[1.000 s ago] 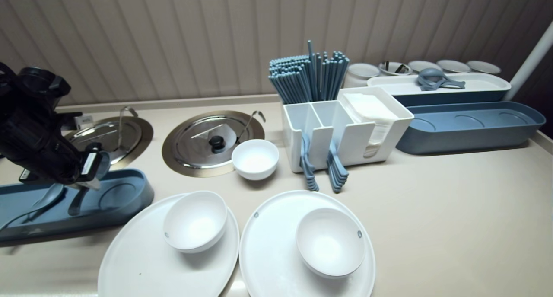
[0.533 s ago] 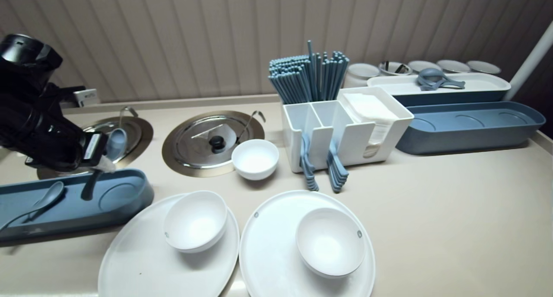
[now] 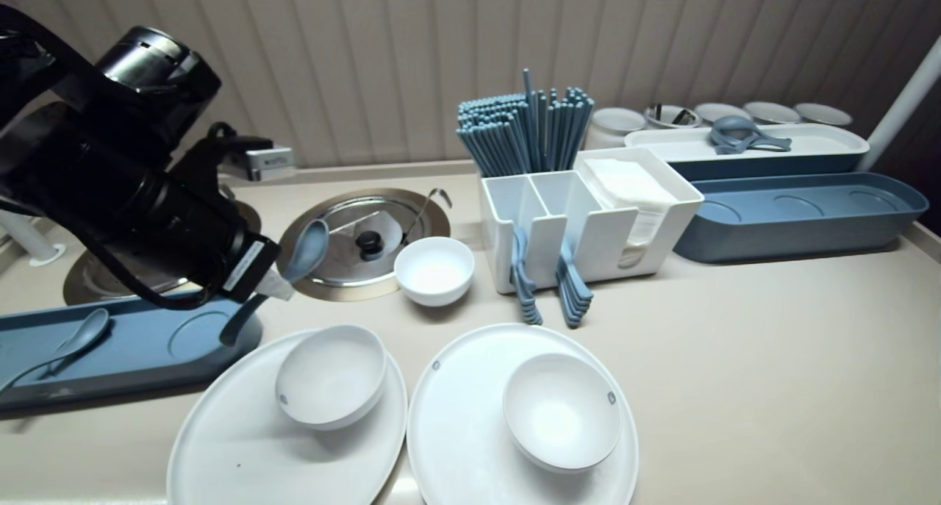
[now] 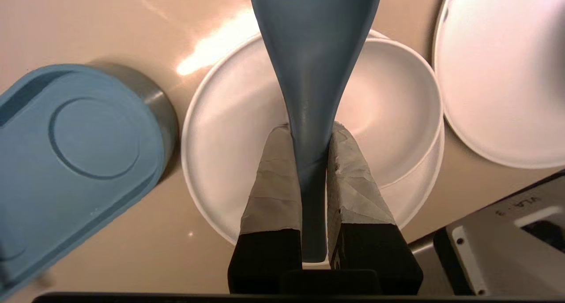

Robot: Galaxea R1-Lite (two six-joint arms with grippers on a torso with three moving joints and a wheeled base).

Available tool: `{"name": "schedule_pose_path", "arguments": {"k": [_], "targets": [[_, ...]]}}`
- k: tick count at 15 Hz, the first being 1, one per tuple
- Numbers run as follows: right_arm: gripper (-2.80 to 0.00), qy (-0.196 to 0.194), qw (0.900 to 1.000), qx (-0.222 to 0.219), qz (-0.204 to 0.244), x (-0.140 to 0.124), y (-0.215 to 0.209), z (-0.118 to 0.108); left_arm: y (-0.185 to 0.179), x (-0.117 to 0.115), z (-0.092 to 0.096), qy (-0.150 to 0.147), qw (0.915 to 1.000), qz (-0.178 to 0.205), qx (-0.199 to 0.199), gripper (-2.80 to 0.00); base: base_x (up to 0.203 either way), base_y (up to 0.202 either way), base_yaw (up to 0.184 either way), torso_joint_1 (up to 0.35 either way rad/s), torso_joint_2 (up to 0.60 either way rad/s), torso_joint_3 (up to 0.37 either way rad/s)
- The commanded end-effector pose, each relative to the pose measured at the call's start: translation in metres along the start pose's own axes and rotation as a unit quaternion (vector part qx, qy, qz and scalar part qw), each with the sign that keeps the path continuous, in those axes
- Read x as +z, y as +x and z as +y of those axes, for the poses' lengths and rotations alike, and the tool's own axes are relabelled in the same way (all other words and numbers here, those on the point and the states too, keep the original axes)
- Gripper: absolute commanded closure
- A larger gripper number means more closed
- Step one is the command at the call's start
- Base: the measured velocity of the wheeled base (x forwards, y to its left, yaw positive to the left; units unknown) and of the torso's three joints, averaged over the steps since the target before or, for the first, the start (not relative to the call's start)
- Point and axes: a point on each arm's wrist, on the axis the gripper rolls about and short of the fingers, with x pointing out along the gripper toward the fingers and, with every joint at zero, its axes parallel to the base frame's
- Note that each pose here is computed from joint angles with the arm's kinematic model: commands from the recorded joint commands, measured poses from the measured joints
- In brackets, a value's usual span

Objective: Pick the spoon and place it in the bowl

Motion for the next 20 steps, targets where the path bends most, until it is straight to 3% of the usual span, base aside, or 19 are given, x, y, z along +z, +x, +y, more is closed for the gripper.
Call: {"name": "schedule_pose_path", "arguments": {"k": [1,5,10,20], "targets": [[0.00,0.000,1.000,0.000,0.001,0.000,0.000,0.000,0.015,0.004,-0.010,0.033,0.9989,0.028,-0.017,0.00,0.000,0.000,0.000,0.000,0.00,0.000],[0.00,0.000,1.000,0.000,0.001,0.000,0.000,0.000,0.029,-0.006,-0.018,0.081,0.9899,0.115,-0.019,0.00,0.000,0.000,0.000,0.000,0.00,0.000],[0.00,0.000,1.000,0.000,0.001,0.000,0.000,0.000,0.033,-0.015,-0.019,0.108,0.9809,0.160,-0.021,0.00,0.000,0.000,0.000,0.000,0.00,0.000],[0.00,0.000,1.000,0.000,0.001,0.000,0.000,0.000,0.057,-0.013,-0.036,0.133,0.9706,0.199,-0.025,0.00,0.000,0.000,0.000,0.000,0.00,0.000]]}}
